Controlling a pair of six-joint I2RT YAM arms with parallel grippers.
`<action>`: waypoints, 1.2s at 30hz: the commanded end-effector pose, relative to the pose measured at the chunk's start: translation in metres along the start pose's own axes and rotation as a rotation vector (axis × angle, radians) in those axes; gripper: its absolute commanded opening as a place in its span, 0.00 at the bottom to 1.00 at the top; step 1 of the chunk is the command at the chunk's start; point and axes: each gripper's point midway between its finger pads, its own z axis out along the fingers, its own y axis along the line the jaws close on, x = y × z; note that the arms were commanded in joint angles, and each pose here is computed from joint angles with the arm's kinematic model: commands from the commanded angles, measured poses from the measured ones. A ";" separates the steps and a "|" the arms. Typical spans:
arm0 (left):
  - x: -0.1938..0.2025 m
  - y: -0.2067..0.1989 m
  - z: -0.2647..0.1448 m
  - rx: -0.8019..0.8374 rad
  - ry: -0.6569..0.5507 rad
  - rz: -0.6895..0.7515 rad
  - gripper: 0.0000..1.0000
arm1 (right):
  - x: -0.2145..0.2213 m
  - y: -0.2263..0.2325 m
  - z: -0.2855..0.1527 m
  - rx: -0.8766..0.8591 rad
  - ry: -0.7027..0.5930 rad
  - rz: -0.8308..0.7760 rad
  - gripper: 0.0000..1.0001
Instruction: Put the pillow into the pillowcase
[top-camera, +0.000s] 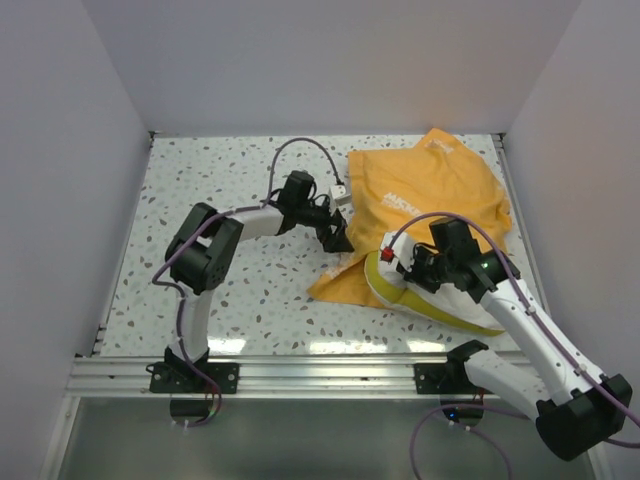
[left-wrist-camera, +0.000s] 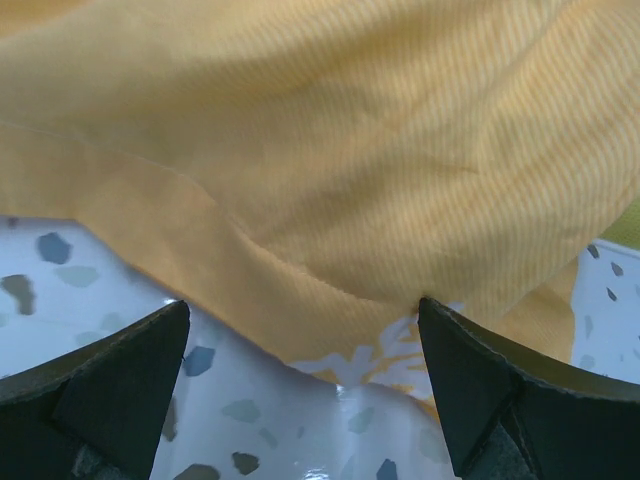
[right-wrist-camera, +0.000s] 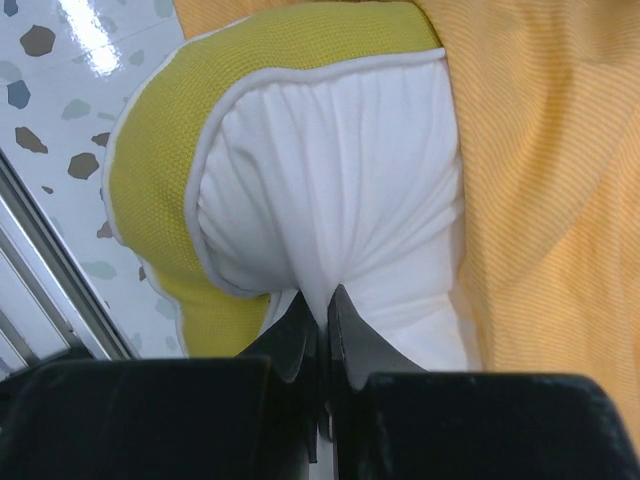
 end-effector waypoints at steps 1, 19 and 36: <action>-0.004 -0.031 0.010 0.171 -0.025 0.107 1.00 | -0.029 -0.013 -0.019 0.047 -0.087 0.001 0.00; -0.029 -0.126 -0.026 0.340 -0.025 0.020 0.00 | -0.038 -0.041 0.005 0.133 -0.105 0.044 0.00; -0.005 -0.047 -0.019 -0.288 -0.041 0.239 1.00 | -0.060 -0.033 -0.025 0.114 -0.186 0.048 0.00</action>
